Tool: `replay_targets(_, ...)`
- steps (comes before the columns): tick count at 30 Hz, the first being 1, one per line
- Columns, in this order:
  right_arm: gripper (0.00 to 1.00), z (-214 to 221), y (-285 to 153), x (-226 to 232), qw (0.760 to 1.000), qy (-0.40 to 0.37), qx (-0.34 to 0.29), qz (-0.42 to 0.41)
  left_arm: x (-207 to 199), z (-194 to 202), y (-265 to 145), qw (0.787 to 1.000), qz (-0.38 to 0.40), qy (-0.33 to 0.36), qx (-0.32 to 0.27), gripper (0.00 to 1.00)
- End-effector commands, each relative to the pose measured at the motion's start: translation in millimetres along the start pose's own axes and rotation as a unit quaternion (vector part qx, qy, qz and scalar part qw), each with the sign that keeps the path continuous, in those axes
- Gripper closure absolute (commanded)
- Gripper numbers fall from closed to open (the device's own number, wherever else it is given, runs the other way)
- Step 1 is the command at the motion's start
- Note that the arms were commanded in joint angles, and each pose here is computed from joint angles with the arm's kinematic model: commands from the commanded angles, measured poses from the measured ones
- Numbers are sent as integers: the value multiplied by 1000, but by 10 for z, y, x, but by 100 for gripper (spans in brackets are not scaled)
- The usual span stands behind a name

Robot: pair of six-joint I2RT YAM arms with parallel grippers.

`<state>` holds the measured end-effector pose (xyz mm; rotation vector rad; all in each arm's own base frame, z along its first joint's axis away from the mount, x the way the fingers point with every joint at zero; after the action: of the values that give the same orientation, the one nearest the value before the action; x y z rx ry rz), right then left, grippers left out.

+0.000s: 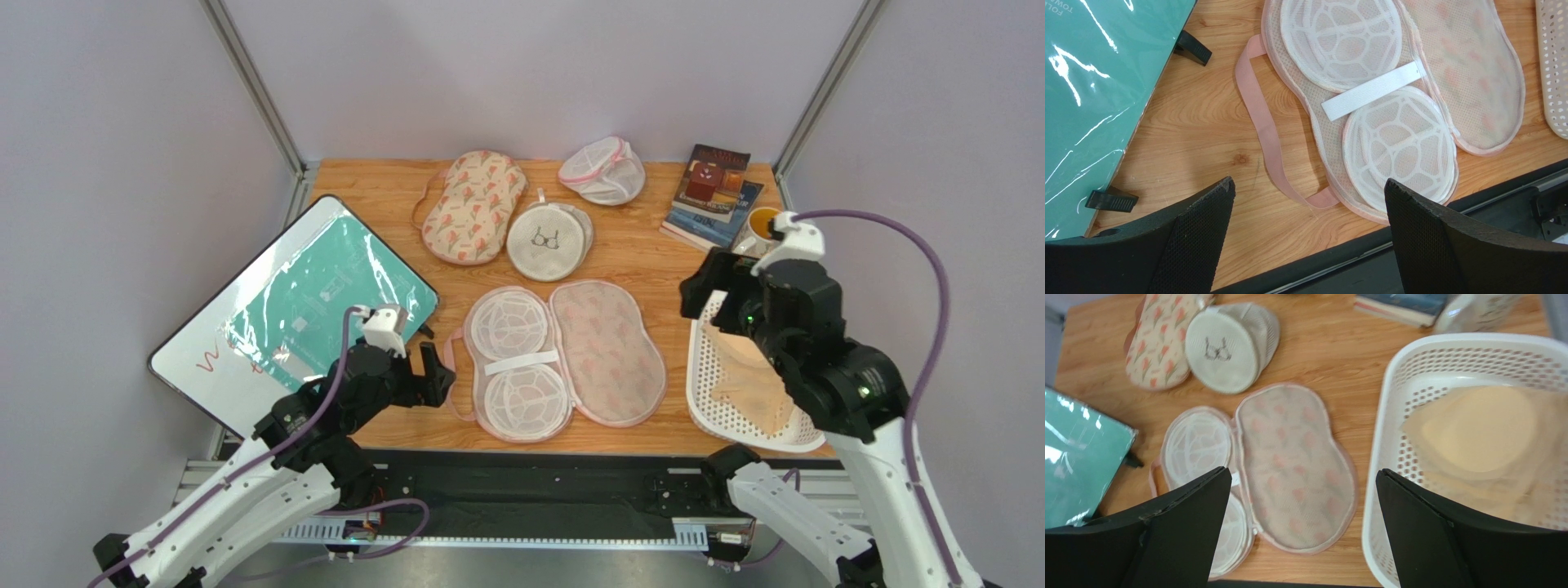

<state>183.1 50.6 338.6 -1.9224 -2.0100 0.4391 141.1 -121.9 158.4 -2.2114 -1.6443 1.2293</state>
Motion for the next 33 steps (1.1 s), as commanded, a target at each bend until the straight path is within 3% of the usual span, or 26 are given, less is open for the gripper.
replay_targets(1, 7, 257, 425, 631, 986, -6, 51, -159, -17, -16, 15, 1000, 3, 8, -4, 4)
replay_targets(4, 7, 499, 632, 724, 982, -3, 85, -170, -10, -13, 23, 1000, 0, 8, -3, 4)
replay_targets(18, 13, 1205, 1649, 660, 967, -76, 235, -59, -23, -12, 12, 1000, 6, 7, -4, 4)
replay_targets(21, 18, 1242, 1836, 644, 963, -78, 250, -55, -20, -8, 16, 1000, 5, 9, -3, 4)
replay_targets(26, 37, 1376, 2150, 558, 955, -68, 281, -64, -21, -5, 14, 1000, 6, 9, -3, 4)
replay_targets(33, 43, 1638, 2499, 472, 940, -83, 324, -61, -19, 1, 24, 1000, 5, 10, -3, 4)
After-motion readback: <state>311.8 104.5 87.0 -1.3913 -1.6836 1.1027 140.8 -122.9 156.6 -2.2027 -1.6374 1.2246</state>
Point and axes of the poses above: each gripper's point midway between its finger pads, its own y axis out along the fingers, its own x axis along the line the jaws close on, z = x × y, the point moved 3 cm from there along -y, back along the fingers, and after that the axes turned 15 degrees about -y, right-handed, at the moved point
